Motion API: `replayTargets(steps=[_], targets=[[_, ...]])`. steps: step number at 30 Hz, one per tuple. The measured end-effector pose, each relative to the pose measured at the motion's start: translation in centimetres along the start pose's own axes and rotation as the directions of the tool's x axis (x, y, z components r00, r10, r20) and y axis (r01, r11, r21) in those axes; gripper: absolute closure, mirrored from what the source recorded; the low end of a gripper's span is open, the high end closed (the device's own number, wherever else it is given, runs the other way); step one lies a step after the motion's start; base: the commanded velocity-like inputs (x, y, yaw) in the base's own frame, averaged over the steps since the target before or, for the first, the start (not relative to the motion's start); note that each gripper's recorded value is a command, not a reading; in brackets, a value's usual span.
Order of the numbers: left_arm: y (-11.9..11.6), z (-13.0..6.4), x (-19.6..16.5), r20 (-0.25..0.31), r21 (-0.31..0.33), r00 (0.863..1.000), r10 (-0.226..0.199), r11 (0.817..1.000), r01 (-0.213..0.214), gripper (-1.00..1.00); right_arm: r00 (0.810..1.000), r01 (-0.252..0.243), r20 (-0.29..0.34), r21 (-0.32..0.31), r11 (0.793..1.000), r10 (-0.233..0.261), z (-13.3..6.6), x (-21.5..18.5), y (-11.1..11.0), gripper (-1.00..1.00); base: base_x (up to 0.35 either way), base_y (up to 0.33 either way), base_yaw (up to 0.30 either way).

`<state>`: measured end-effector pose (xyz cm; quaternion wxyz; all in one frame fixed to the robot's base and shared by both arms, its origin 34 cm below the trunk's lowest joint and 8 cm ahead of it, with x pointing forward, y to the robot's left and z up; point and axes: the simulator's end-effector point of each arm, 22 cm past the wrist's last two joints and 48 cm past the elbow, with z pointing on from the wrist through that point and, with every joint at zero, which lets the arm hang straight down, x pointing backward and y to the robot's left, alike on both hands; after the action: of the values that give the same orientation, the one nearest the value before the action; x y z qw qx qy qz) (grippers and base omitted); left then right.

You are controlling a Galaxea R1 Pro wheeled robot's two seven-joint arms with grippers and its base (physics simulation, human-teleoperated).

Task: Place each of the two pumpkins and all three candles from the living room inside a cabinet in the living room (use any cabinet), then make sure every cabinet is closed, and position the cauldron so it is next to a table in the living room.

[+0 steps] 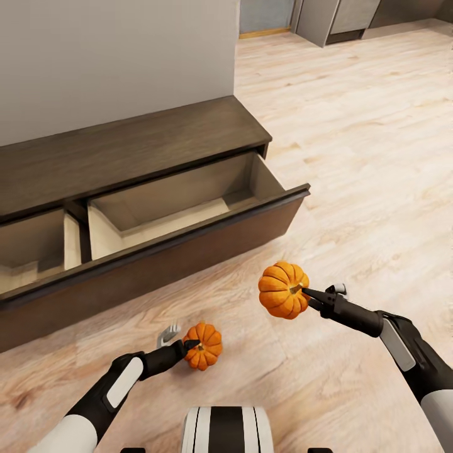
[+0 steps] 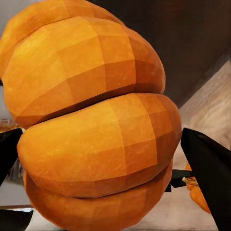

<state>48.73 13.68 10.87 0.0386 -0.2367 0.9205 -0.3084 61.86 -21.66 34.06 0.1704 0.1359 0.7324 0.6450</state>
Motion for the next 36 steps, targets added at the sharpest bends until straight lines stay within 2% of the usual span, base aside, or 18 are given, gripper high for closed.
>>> replayTargets(steps=[4, 11, 22, 36], targets=[[0.0, 0.0, 0.0, 0.0, 0.0, 1.0, 0.002, 1.0, -0.002, 1.0, 1.0, 0.001, 0.0, 0.0, 1.0, -0.001, 0.0, 0.0, 0.0, 1.0, -0.23, 0.0, 0.0], [-1.2, -0.4, -1.3, 0.029, 0.03, 1.0, 0.009, 0.999, -0.01, 1.0, 1.0, -0.002, 0.001, -0.002, 1.0, 0.002, 0.0, 0.0, 0.1, 1.0, -0.025, 0.0, 0.0], [-3.3, -1.7, -2.8, 0.066, 0.055, 0.998, 0.023, 0.998, -0.027, 1.0, 0.999, 0.036, 0.009, -0.021, 0.999, -0.036, 0.0, -0.8, 2.6, 1.0, 0.0, 0.0, 0.0], [-5.7, -3.5, -3.3, 0.053, 0.084, 0.998, 0.041, 0.995, -0.046, 1.0, 0.996, 0.087, 0.018, -0.043, 0.995, -0.086, -0.1, -1.6, 5.7, 1.0, -0.067, 0.0, 0.0]])
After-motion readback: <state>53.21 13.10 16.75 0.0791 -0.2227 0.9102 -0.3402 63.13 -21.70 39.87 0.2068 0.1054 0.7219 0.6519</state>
